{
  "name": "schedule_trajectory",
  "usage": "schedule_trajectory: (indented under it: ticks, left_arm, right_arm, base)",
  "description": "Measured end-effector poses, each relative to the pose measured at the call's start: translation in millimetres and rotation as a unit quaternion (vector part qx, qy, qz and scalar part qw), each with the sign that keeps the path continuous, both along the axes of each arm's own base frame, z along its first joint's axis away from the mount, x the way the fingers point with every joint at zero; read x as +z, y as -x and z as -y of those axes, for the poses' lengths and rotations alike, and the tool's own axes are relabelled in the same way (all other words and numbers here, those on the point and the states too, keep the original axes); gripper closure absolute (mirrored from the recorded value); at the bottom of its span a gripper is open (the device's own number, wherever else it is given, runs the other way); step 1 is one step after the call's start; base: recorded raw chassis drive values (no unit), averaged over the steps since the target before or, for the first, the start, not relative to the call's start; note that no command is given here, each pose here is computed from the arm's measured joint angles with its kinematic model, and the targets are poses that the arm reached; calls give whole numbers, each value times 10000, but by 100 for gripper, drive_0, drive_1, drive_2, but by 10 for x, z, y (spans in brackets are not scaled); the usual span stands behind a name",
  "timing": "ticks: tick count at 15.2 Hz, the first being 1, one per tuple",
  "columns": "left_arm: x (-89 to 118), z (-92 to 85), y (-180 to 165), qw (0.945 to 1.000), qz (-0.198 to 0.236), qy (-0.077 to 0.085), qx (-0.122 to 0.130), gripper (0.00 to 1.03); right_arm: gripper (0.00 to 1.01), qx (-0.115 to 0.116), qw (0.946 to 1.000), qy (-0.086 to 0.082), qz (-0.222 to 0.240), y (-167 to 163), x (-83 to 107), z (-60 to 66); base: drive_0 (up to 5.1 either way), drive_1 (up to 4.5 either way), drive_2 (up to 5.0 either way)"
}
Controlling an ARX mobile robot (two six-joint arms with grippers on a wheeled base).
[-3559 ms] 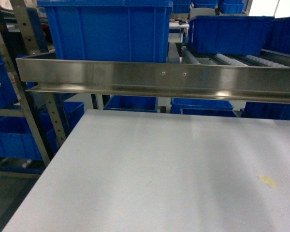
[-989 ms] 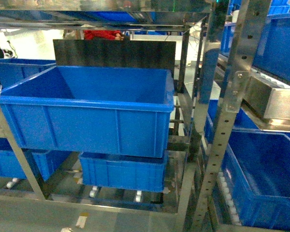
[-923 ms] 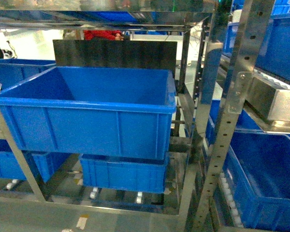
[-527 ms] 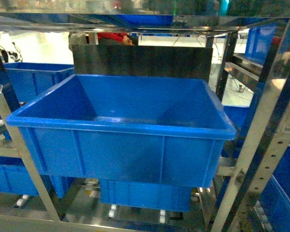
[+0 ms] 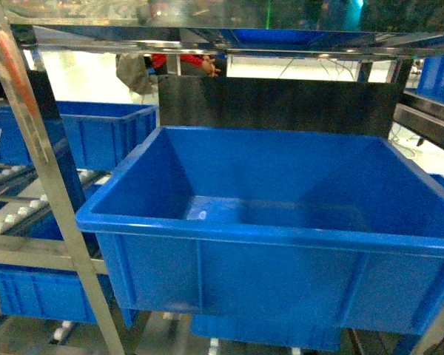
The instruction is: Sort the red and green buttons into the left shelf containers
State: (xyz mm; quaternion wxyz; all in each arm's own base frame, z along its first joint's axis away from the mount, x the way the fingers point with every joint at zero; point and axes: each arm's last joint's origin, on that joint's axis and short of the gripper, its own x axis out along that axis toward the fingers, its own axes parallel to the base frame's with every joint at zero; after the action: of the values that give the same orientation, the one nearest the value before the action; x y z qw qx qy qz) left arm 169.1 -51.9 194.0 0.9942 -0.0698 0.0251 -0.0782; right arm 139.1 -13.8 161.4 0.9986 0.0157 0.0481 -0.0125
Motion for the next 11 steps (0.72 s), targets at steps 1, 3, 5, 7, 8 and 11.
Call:
schedule_trajectory:
  ticks: [1, 3, 5, 7, 8, 11]
  left_arm:
    - [8, -4, -1, 10000, 33, 10, 25, 75]
    - [-6, -4, -5, 10000, -18, -7, 29, 75]
    - [-4, -5, -4, 10000, -16, -6, 29, 75]
    - [8, -5, 0, 10000, 29, 9, 23, 75]
    - [13, 0, 3, 10000, 47, 16, -6, 75]
    - [6, 1, 1, 10000, 22, 7, -4, 75]
  right_arm:
    - [73, 13, 10000, 3, 36, -1, 7, -1]
    - [73, 6, 10000, -6, -45, -2, -12, 0]
    - [73, 6, 10000, -3, -19, -2, -6, 0]
    - [73, 6, 10000, -1, -8, -2, -3, 0]
    - [73, 2, 10000, 2, 21, 1, 3, 0]
    - [73, 4, 10000, 1, 15, 0, 2, 0]
  base:
    - [-6, 305, -316]
    - [-40, -40, -40]
    - [0, 0, 0]
    - [-5, 410, -419]
    - [0, 414, -414]
    - [3, 179, -172]
